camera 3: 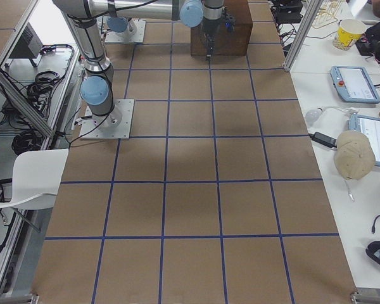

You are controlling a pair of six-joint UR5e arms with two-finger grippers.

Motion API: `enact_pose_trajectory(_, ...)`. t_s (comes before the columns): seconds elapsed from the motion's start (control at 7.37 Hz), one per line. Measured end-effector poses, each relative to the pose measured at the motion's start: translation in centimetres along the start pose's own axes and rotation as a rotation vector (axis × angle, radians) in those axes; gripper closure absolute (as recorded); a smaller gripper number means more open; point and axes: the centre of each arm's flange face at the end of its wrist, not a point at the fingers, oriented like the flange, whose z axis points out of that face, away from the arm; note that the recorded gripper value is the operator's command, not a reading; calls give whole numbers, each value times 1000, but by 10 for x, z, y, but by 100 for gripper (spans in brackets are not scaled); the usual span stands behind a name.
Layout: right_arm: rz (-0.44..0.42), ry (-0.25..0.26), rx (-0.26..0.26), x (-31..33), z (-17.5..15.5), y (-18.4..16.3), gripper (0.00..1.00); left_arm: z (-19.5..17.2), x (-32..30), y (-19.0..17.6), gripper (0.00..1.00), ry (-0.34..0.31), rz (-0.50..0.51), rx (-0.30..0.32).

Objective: Open drawer and put corn inside
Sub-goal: 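Move the left gripper down beside the cabinet toward the white drawer handle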

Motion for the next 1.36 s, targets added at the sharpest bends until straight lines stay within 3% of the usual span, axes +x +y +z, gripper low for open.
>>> enact_pose_trajectory(1.36, 0, 0, -1, 0, 0, 0, 0, -3, 2, 5, 0, 4, -6, -22)
